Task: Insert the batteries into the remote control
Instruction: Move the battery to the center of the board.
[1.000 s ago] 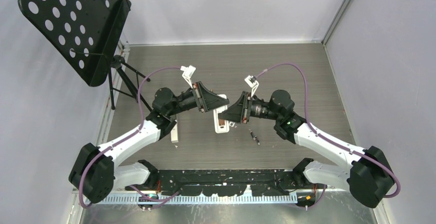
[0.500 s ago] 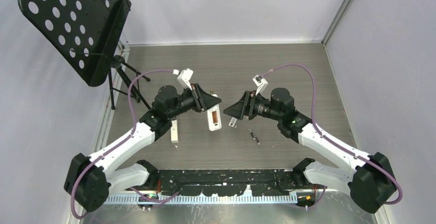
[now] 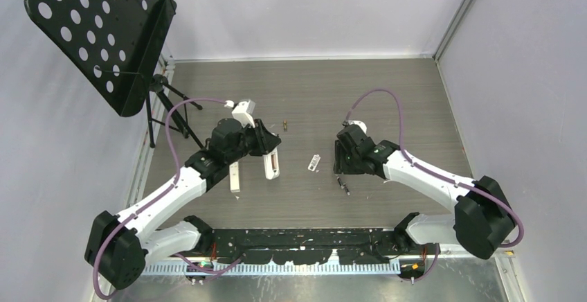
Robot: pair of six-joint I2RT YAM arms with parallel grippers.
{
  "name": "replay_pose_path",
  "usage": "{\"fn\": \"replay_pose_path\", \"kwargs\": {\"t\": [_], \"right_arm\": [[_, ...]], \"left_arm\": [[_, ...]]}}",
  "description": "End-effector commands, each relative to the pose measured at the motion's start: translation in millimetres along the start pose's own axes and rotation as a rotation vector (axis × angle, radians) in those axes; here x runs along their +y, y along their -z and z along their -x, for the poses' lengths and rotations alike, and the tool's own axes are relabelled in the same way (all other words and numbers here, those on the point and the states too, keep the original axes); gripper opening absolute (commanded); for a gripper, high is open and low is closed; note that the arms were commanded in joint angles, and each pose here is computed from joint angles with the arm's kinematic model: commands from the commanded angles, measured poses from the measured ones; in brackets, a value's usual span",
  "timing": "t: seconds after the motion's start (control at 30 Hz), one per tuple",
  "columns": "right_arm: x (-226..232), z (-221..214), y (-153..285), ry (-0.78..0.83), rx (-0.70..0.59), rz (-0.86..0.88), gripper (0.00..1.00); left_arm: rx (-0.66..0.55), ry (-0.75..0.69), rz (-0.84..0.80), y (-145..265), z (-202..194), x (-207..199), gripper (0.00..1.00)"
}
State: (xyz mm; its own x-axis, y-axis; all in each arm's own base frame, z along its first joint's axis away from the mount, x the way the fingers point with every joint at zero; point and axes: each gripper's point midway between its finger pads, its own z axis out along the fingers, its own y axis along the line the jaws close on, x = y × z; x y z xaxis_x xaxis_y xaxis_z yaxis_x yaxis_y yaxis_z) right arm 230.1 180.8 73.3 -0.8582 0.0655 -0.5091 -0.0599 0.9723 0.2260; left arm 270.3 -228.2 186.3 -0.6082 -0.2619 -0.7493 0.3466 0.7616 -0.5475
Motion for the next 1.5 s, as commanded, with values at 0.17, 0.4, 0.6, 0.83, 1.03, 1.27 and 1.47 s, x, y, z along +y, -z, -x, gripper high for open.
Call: {"fn": "replay_pose_path", "kwargs": {"t": [0.17, 0.4, 0.6, 0.83, 1.03, 1.27, 1.47], "right_arm": [[-19.7, -24.1, 4.7, 0.095, 0.087, -0.148, 0.45], [-17.6, -42.3, 6.5, 0.145, 0.158, -0.141, 0.32], [-16.8, -47.4, -5.3, 0.127, 0.173, -0.15, 0.32], [-20.1, -50.9, -14.3, 0.11, 0.176, -0.174, 0.28], [-28.1, -54.6, -23.9, 0.063, 0.164, -0.227, 0.22], [-31.9, -51.4, -27.2, 0.006, 0.126, -0.239, 0.22], [-29.9, -52.8, -18.2, -0.003, 0.136, -0.219, 0.4]], "left_arm": [[-0.011, -0.032, -0.014, -10.8, 3.2, -0.2, 0.0], [0.004, -0.029, -0.002, -12.3, -0.2, 2.9, 0.0], [0.006, -0.027, -0.001, -11.9, -0.1, 2.4, 0.0], [0.011, -0.026, 0.005, -11.4, -1.4, 3.7, 0.0], [0.009, -0.028, 0.007, -10.4, -0.5, 3.7, 0.0], [0.0, -0.037, 0.003, -8.4, 1.8, 2.5, 0.0], [-0.014, -0.045, 0.004, -5.5, 4.5, 2.6, 0.0]]}}
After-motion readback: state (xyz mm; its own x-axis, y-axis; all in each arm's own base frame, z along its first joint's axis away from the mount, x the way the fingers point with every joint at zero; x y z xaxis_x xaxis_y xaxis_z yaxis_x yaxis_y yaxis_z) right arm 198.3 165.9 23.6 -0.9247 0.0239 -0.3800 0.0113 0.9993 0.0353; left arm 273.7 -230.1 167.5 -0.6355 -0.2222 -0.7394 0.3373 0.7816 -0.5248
